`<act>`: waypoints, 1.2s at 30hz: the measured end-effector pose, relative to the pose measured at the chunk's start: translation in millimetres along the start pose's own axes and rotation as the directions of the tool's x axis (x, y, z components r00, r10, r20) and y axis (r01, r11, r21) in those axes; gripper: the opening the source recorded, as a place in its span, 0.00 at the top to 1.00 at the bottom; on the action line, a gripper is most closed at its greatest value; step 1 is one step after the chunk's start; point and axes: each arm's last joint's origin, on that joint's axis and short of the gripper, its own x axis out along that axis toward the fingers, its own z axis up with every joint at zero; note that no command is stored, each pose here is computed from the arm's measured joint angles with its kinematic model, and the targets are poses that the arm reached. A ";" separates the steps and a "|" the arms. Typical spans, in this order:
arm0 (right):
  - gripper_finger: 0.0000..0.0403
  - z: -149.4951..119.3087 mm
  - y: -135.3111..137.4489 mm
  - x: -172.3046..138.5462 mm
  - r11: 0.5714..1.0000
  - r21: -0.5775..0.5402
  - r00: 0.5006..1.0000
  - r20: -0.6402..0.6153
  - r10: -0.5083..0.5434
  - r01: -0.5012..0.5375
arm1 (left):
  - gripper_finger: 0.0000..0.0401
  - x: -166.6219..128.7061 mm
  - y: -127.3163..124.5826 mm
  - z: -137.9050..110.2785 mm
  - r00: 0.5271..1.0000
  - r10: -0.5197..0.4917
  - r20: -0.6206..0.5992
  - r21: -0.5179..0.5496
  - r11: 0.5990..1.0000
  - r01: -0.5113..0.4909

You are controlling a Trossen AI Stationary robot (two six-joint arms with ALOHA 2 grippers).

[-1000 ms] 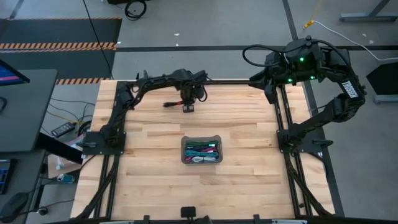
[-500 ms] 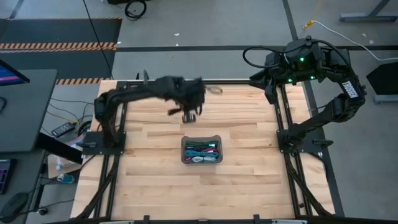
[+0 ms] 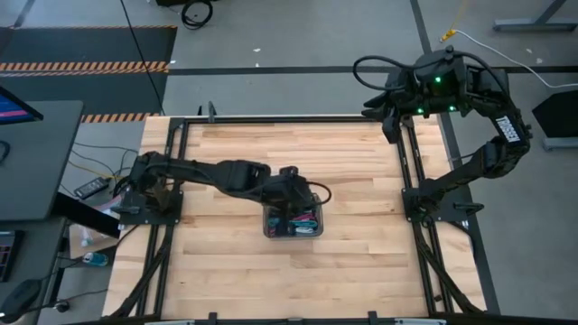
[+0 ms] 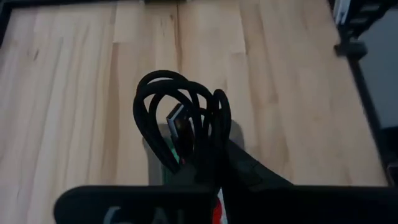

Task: Pick and place USB-C Cables
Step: Put the black charger cable into the black bin

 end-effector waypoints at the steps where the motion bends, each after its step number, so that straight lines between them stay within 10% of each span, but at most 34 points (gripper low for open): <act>1: 0.70 0.3 -0.2 0.0 1.000 0.001 1.000 0.003 -0.001 0.001 | 0.98 -0.1 -1.8 0.9 1.000 -0.003 0.011 -0.001 1.000 0.003; 29: 0.70 0.6 -0.2 0.0 1.000 0.006 1.000 0.005 0.009 -0.009 | 0.98 84.9 -8.3 -26.0 0.972 -0.054 -0.227 -0.020 0.999 0.050; 36: 0.70 0.5 0.3 0.0 1.000 0.006 1.000 0.003 0.025 -0.025 | 0.78 85.5 -8.4 -24.6 0.976 -0.055 -0.213 -0.025 0.998 0.050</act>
